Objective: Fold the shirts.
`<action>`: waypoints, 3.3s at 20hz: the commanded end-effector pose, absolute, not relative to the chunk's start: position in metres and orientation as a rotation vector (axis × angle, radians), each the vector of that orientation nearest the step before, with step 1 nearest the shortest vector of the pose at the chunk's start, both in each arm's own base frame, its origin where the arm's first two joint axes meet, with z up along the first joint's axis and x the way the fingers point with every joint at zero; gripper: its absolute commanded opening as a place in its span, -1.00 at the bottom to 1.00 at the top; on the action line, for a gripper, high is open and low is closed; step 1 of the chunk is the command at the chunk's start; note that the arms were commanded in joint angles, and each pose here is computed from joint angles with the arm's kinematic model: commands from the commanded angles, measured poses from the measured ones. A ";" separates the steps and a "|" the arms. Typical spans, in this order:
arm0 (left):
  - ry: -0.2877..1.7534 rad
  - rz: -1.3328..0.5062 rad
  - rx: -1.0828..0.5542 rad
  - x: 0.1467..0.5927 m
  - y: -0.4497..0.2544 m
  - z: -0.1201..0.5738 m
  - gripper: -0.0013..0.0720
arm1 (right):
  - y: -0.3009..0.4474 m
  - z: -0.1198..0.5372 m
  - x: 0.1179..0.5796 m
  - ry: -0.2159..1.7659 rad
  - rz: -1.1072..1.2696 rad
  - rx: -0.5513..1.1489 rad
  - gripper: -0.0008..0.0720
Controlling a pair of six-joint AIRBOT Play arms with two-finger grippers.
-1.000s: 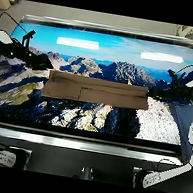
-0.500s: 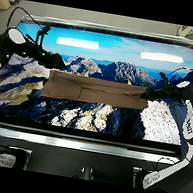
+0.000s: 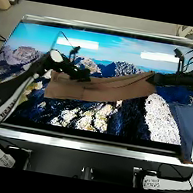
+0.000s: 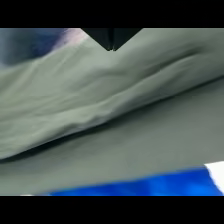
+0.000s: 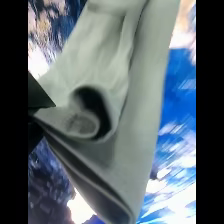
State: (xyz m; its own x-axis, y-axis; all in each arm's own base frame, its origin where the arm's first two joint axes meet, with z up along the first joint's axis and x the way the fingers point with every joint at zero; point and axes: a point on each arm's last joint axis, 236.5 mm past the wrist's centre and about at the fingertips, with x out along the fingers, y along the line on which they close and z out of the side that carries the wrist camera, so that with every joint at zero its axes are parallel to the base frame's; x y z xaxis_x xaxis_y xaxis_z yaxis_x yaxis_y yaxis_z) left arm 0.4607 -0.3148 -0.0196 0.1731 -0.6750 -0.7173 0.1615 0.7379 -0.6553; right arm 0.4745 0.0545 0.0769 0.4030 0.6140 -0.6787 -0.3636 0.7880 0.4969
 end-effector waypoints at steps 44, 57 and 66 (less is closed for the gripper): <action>0.521 -0.451 -0.252 0.417 -0.095 0.303 -0.90 | 0.118 -0.089 0.400 1.441 0.554 0.389 0.92; 0.513 -0.446 -0.254 0.420 -0.094 0.304 -0.90 | 0.144 0.006 0.471 1.055 0.808 0.559 -0.92; 0.513 -0.446 -0.254 0.420 -0.094 0.304 -0.90 | -0.130 0.161 0.470 0.720 0.280 0.577 -0.92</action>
State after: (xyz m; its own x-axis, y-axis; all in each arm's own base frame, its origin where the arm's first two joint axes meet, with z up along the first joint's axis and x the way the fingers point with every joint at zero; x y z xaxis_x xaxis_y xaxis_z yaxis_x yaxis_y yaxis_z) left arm 0.4197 -0.0944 0.3042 0.7785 -0.4712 -0.4146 0.3466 0.8735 -0.3420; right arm 0.4932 -0.0568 0.1209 0.6237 0.5540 -0.5514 -0.1515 0.7777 0.6100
